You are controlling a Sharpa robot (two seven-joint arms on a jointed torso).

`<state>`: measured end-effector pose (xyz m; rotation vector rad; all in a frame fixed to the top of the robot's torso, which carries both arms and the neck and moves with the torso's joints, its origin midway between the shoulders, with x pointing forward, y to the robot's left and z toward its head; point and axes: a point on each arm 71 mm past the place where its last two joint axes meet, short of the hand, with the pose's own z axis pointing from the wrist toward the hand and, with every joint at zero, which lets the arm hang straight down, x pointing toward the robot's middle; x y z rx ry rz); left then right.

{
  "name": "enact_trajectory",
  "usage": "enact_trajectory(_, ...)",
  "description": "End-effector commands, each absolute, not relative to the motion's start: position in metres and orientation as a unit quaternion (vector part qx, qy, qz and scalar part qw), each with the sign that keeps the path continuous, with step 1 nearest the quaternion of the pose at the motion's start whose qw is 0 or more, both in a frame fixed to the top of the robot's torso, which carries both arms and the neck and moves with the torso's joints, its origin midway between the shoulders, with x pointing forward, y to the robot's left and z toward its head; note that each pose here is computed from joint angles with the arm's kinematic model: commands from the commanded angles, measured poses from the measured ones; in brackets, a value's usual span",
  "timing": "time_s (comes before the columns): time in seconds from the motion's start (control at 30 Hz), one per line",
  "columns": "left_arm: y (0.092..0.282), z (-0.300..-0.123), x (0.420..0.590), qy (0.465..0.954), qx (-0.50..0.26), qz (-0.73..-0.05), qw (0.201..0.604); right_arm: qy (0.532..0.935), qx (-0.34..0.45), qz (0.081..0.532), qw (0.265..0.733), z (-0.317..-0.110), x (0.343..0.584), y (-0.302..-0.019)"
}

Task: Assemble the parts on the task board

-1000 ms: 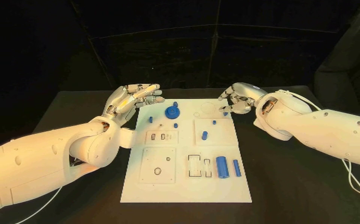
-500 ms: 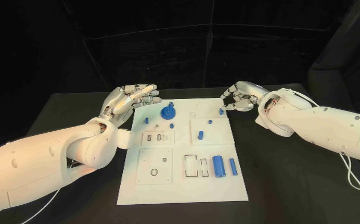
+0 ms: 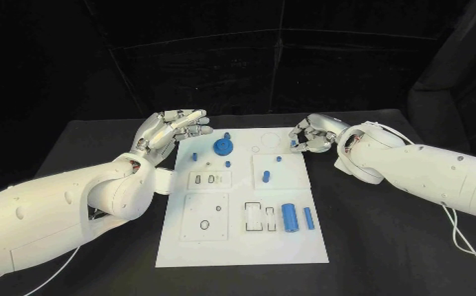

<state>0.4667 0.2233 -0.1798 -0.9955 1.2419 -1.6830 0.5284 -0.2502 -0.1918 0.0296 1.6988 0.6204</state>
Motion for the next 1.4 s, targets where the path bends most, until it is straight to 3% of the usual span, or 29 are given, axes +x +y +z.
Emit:
enact_trajectory(0.03,0.2234,-0.1767,0.4663,0.480,-0.385,-0.678,0.403,0.742,0.010,0.273,0.612,-0.1926,0.5287,-0.2495)
enact_trajectory(1.4,0.2249,-0.1771,0.4668,0.480,-0.386,-0.676,0.404,0.755,0.012,0.258,0.603,-0.1986,0.5360,-0.2489)
